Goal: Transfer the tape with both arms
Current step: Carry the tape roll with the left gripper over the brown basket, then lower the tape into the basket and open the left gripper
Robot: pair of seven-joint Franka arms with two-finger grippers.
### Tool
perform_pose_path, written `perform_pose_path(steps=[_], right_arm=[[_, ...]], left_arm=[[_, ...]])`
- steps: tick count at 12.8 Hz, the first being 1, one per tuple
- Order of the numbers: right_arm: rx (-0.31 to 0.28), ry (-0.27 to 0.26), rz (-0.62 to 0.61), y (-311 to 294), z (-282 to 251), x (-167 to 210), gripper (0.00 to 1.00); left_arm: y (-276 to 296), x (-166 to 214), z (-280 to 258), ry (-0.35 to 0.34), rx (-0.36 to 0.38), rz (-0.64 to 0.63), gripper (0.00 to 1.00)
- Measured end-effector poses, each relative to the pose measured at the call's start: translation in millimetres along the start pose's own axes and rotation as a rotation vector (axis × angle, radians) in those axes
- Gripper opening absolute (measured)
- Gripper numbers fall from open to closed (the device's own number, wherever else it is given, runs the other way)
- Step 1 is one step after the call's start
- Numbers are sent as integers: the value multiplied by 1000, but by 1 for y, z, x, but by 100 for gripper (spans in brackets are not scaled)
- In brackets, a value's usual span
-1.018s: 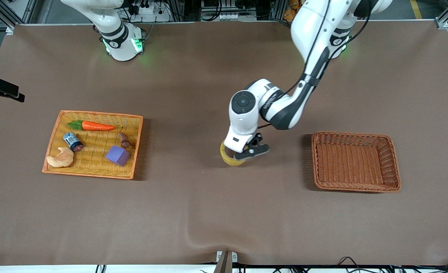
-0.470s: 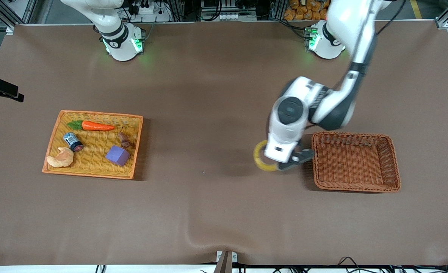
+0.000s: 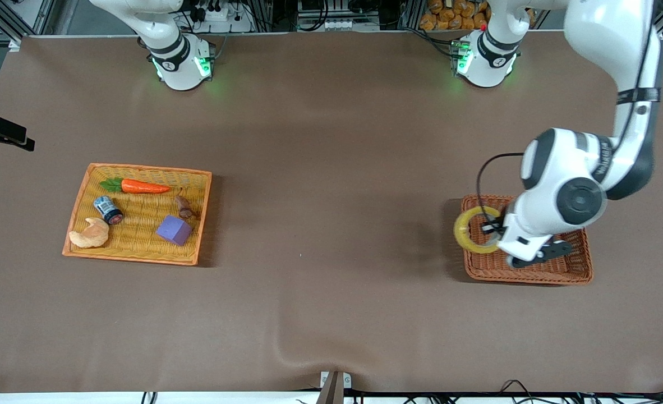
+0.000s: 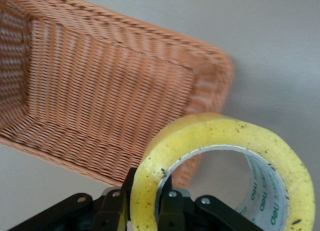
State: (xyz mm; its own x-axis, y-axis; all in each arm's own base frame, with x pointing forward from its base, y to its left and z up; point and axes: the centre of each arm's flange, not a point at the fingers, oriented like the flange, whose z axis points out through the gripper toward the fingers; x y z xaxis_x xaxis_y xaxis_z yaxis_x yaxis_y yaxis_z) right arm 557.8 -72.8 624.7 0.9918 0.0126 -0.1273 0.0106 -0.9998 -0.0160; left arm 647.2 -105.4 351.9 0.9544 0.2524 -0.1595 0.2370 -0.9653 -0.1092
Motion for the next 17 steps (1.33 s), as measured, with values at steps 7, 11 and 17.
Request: perform_pose_path(steps=[7,11,17], right_arm=[[0,0,0,0,0,0,100],[0,1,-2,-1,0,0,100],[-1,1,-3,-2,0,0,100]], left_arm=[[-117,25,21,-5,-62,-16,22],[-115,1,58,108,-95,-43,22],[-132,5,98,200,-149,-259,22]])
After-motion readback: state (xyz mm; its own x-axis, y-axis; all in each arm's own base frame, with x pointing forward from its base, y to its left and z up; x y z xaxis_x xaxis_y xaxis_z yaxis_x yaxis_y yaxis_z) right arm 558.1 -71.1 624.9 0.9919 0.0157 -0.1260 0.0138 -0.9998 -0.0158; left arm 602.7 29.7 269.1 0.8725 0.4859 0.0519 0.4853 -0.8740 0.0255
